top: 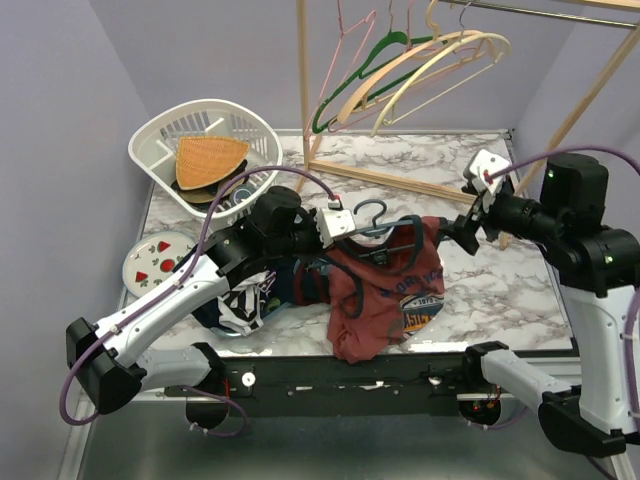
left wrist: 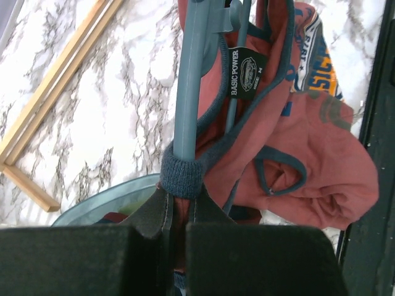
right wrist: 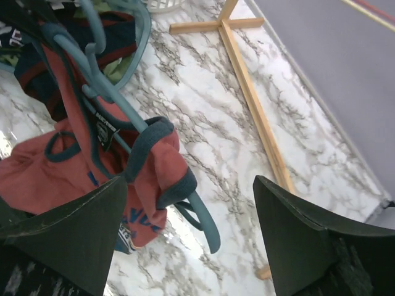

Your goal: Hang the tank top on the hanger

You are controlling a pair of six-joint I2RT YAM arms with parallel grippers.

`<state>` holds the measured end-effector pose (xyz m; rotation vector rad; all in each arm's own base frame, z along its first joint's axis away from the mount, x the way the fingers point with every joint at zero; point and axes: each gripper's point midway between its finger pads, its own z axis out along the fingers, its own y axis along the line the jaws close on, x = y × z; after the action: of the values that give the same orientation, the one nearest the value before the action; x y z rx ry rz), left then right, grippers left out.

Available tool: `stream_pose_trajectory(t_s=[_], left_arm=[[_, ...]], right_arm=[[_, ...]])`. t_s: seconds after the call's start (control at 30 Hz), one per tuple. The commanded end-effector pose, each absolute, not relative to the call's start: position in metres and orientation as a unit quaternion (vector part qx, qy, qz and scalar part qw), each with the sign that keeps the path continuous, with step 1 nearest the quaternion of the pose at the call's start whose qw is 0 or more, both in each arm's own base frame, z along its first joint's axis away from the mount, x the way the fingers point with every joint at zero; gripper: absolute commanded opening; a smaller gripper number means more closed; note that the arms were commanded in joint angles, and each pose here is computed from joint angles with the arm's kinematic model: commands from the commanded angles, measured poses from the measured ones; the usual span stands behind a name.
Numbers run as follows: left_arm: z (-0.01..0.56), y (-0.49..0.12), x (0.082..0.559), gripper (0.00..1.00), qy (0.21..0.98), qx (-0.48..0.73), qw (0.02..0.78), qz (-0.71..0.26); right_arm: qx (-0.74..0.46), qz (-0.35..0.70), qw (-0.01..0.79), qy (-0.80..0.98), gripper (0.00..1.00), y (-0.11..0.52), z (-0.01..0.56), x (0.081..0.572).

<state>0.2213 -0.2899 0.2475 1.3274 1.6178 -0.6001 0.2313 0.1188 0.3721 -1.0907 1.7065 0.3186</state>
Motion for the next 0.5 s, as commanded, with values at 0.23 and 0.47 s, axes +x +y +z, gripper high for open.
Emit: stream_pose_trajectory(t_s=[0.23, 0.47], left_arm=[[0.291, -0.316, 0.189, 0.0, 0.604, 0.608, 0.433, -0.28], [0.297, -0.32, 0.194, 0.0, 0.601, 0.615, 0.44, -0.257]], right_arm=[[-0.608, 0.149, 0.401, 0.669, 0.91, 0.114, 0.301, 0.181], [-0.631, 0.198, 0.367, 0.654, 0.81, 0.122, 0.286, 0.165]])
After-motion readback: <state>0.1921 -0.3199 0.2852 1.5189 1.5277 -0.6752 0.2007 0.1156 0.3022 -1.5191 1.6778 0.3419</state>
